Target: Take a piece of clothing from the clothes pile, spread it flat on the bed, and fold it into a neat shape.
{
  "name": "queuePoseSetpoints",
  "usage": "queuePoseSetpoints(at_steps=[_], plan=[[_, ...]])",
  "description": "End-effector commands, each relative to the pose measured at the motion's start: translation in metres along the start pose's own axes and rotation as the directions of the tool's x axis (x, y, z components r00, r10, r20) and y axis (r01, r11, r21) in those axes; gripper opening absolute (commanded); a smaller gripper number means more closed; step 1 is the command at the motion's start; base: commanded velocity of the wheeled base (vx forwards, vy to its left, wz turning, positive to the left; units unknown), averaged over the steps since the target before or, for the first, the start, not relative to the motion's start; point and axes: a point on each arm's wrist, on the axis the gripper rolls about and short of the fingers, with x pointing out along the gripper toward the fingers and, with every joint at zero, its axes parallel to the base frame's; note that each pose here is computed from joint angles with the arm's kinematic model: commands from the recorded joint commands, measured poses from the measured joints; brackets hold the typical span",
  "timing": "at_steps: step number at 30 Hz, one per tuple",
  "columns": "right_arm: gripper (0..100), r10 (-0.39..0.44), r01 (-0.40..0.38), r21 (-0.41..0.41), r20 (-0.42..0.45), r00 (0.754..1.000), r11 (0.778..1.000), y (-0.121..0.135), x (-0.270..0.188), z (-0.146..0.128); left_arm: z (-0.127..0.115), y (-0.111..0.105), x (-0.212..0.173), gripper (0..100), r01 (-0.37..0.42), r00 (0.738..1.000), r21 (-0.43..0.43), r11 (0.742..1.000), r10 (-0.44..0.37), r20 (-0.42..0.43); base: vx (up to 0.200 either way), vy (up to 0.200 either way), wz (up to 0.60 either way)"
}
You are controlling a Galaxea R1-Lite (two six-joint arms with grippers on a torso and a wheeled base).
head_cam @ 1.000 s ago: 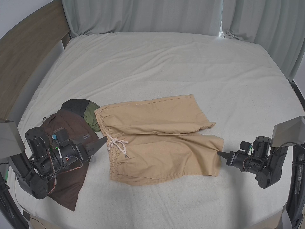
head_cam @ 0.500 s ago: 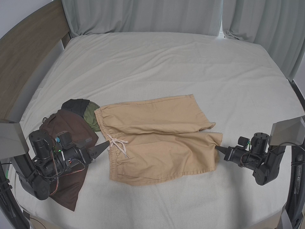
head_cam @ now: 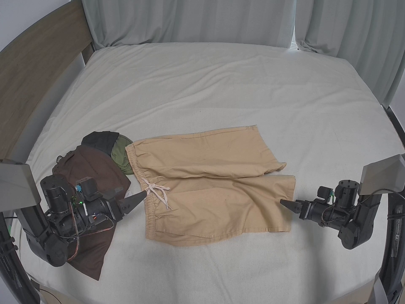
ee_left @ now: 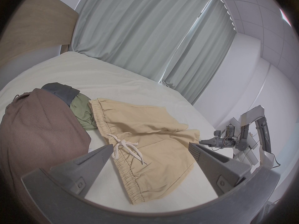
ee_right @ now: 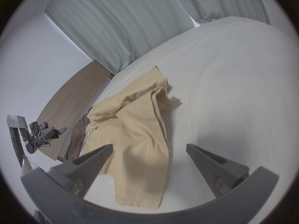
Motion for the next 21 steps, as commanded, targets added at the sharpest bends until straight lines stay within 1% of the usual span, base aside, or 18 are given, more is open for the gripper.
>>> queuePoseSetpoints(at_steps=[1, 10, 15, 19, 21], plan=[[100, 0.0, 0.001, 0.022, -0.042, 0.999, 1.0, 0.005, -0.014, -0.007, -0.004, 0.001, 0.0, 100, -0.004, 1.0, -0.009, 1.0, 0.004, -0.017, 0.0, 0.0, 0.0], [100, 0.0, 0.009, 0.071, -0.118, 0.993, 0.997, 0.011, -0.032, -0.022, -0.018, 0.004, 0.001, 100, -0.017, 0.997, -0.036, 0.999, 0.014, -0.072, 0.0, 0.0, 0.0], [100, 0.021, -0.006, 0.094, -0.158, 0.987, 0.996, 0.01, -0.035, -0.029, -0.018, 0.005, 0.001, 100, -0.017, 0.997, -0.035, 0.999, 0.015, -0.069, 0.0, 0.0, 0.0], [100, 0.031, -0.008, 0.129, -0.184, 0.982, 0.992, 0.007, -0.033, -0.036, -0.017, 0.005, 0.002, 100, -0.017, 0.998, -0.034, 0.999, 0.014, -0.068, 0.0, 0.0, 0.0], [100, 0.039, -0.004, 0.172, -0.202, 0.979, 0.985, 0.008, -0.031, -0.04, -0.018, 0.005, 0.002, 100, -0.017, 0.997, -0.035, 0.999, 0.015, -0.069, 0.0, 0.0, 0.0]])
